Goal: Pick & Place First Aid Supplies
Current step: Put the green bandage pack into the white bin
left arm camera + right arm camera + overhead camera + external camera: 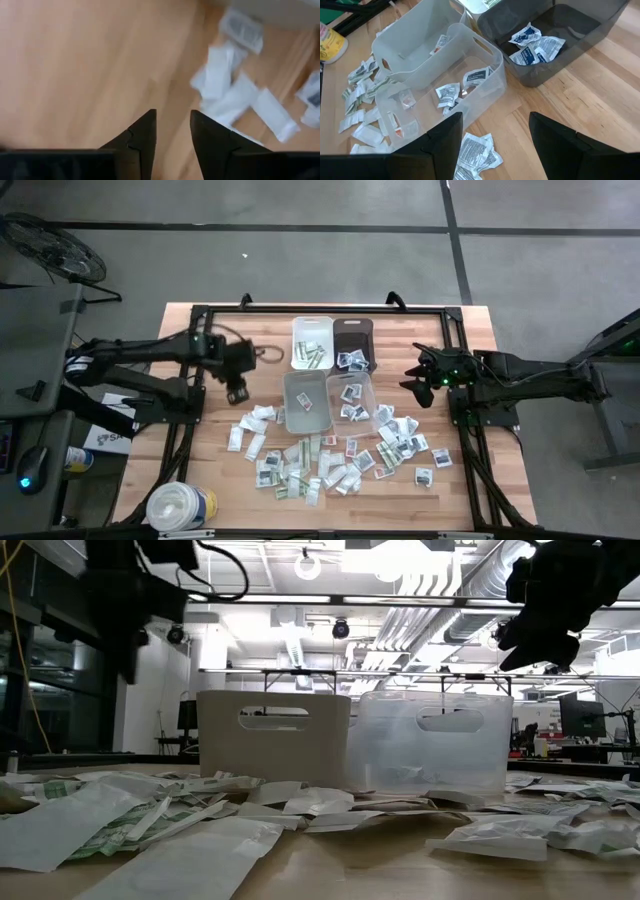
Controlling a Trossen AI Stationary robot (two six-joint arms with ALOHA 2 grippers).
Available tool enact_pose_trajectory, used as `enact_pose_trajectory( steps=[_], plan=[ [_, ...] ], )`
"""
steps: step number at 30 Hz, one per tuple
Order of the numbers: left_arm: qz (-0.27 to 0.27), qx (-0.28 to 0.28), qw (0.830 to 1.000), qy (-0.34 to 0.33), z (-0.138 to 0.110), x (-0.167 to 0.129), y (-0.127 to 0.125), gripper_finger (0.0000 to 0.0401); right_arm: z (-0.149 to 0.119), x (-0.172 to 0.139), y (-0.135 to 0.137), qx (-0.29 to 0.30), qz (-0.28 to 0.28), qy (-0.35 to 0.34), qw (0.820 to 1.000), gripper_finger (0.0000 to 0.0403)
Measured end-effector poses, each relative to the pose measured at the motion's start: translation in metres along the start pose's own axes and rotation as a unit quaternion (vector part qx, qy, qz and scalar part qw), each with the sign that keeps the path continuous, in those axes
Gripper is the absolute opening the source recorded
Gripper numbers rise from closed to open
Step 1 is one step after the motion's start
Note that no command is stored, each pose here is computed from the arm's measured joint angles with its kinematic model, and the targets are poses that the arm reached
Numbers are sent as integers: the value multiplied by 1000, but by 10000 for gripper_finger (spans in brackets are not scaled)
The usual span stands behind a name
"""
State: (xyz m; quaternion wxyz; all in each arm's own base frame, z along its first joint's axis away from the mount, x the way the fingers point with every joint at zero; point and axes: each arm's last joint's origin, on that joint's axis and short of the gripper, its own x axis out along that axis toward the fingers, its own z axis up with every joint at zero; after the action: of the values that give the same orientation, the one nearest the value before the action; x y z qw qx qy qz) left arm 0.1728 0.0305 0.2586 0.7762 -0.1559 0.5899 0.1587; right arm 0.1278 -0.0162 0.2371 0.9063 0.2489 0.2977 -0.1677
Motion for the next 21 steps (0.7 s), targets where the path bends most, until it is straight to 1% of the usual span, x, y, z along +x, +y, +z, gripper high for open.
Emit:
enact_pose_trajectory(
  steps=[4,9,14,17,21],
  plan=[
    [9,-30,999,20,-12,1,-21,119,0,0,0,-5,1,0,1000,222],
    [1,-56,998,31,-28,8,-44,119,-1,0,1,-26,14,8,1000,222],
    [-12,-145,987,69,-49,24,-59,119,-1,0,2,-43,33,19,998,222],
    [-28,-192,979,63,-56,35,-66,119,-1,0,2,-50,38,21,998,222],
    [-50,-235,970,50,-60,50,-69,119,-2,0,3,-69,47,24,996,222]
  ],
)
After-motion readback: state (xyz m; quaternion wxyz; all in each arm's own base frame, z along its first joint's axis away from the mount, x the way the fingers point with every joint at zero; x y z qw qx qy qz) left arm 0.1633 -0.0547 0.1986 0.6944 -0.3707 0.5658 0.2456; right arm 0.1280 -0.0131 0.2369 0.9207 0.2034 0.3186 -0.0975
